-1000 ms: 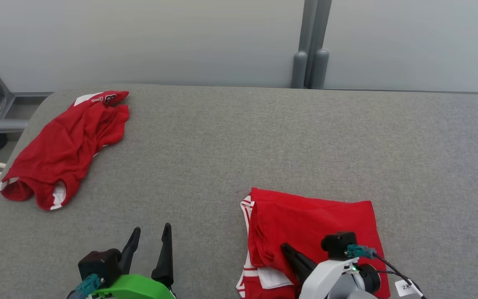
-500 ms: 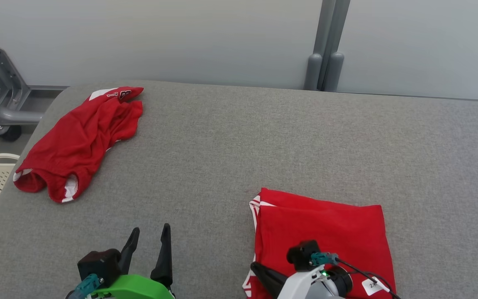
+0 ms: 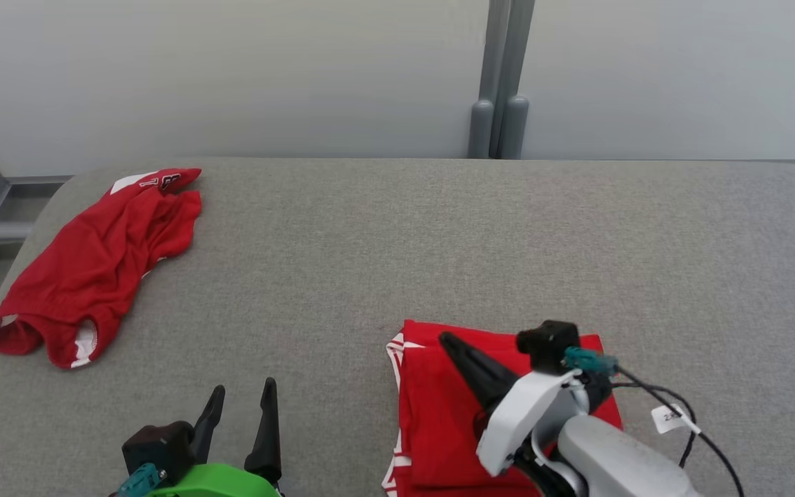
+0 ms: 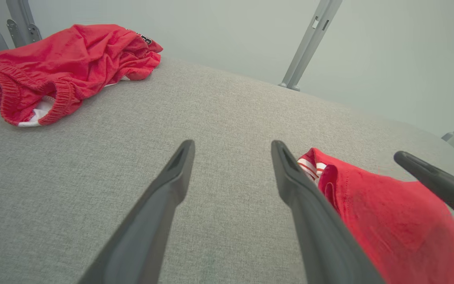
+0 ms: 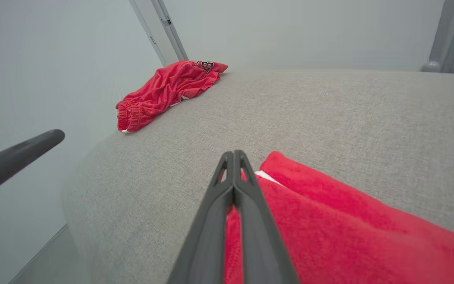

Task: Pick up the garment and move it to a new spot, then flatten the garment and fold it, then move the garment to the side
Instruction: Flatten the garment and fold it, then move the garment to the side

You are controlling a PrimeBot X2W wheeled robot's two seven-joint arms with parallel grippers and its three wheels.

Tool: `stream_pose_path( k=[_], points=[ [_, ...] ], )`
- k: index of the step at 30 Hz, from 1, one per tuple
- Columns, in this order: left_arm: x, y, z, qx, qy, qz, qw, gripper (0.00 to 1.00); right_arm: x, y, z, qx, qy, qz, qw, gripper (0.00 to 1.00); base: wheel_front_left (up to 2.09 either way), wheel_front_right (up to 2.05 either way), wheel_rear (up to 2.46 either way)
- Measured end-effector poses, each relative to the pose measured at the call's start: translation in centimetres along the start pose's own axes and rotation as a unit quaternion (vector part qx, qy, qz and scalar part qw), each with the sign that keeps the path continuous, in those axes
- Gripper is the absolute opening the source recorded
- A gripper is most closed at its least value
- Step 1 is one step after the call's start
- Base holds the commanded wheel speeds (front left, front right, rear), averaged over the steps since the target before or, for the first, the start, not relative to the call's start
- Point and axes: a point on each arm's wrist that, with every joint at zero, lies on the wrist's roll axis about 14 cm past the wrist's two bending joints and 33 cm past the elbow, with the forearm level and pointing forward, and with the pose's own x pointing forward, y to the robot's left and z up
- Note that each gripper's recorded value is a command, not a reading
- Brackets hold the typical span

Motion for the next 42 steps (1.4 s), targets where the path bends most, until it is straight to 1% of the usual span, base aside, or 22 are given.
stream_pose_path(
  k=[1,2,3,5,6,7,8,12,18,24,29,34,38,42],
  points=[
    [0.1,-0.2,0.0,0.001,0.0,-0.004,1.0,1.0,-0.3,-0.9,0.8,-0.006,-0.011,-0.01,1.0,0.0,0.0,0.0,0.0],
    [0.1,-0.4,0.0,0.001,0.0,-0.008,1.0,1.0,-0.6,-1.7,1.6,-0.013,-0.022,-0.02,0.999,0.08,0.0,0.0,0.0],
    [0.2,-0.7,0.0,0.002,0.0,-0.012,1.0,1.0,-1.1,-2.6,2.3,-0.019,-0.031,-0.032,0.999,0.22,0.0,0.0,0.0],
    [0.3,-1.1,0.1,0.004,0.0,-0.02,1.0,1.0,-2.1,-4.1,3.2,-0.03,-0.044,-0.053,0.997,0.47,0.0,0.0,0.0],
    [0.4,-1.3,0.1,0.005,0.0,-0.024,1.0,1.0,-2.7,-4.8,3.4,-0.033,-0.048,-0.065,0.996,0.67,0.0,0.0,0.0],
    [0.4,-1.6,0.1,0.005,0.0,-0.028,1.0,1.0,-3.3,-5.6,3.6,-0.035,-0.052,-0.077,0.995,0.92,0.0,0.0,0.0],
    [0.5,-1.8,0.1,0.006,0.0,-0.031,1.0,1.0,-3.9,-6.3,3.8,-0.038,-0.057,-0.089,0.994,1.0,0.0,0.0,0.0],
    [0.8,-2.7,0.2,0.009,-0.002,-0.044,0.999,1.0,-6.4,-9.0,4.8,-0.048,-0.068,-0.135,0.987,1.0,0.0,0.0,0.0],
    [1.3,-3.8,0.4,0.012,-0.006,-0.059,0.998,1.0,-10.0,-11.7,5.4,-0.058,-0.073,-0.192,0.977,1.0,0.0,0.0,0.0],
    [1.5,-4.1,0.8,0.016,-0.015,-0.065,0.998,1.0,-12.9,-13.7,5.7,-0.066,-0.07,-0.241,0.966,1.0,0.0,0.0,0.0],
    [1.5,-3.7,1.2,0.019,-0.025,-0.056,0.998,1.0,-14.5,-15.0,5.2,-0.06,-0.05,-0.277,0.958,1.0,0.0,0.0,0.0],
    [1.4,-2.7,1.8,0.027,-0.036,-0.041,0.998,1.0,-15.0,-15.3,3.4,-0.041,-0.011,-0.294,0.955,1.0,0.0,0.0,0.0],
    [1.2,-1.4,2.2,0.038,-0.044,-0.025,0.998,1.0,-14.6,-15.1,1.6,-0.027,0.031,-0.29,0.956,1.0,0.0,0.0,0.0],
    [0.9,0.0,2.6,0.045,-0.05,-0.004,0.998,1.0,-14.1,-14.9,-0.3,-0.001,0.067,-0.281,0.957,1.0,0.0,0.0,0.0]
  ],
)
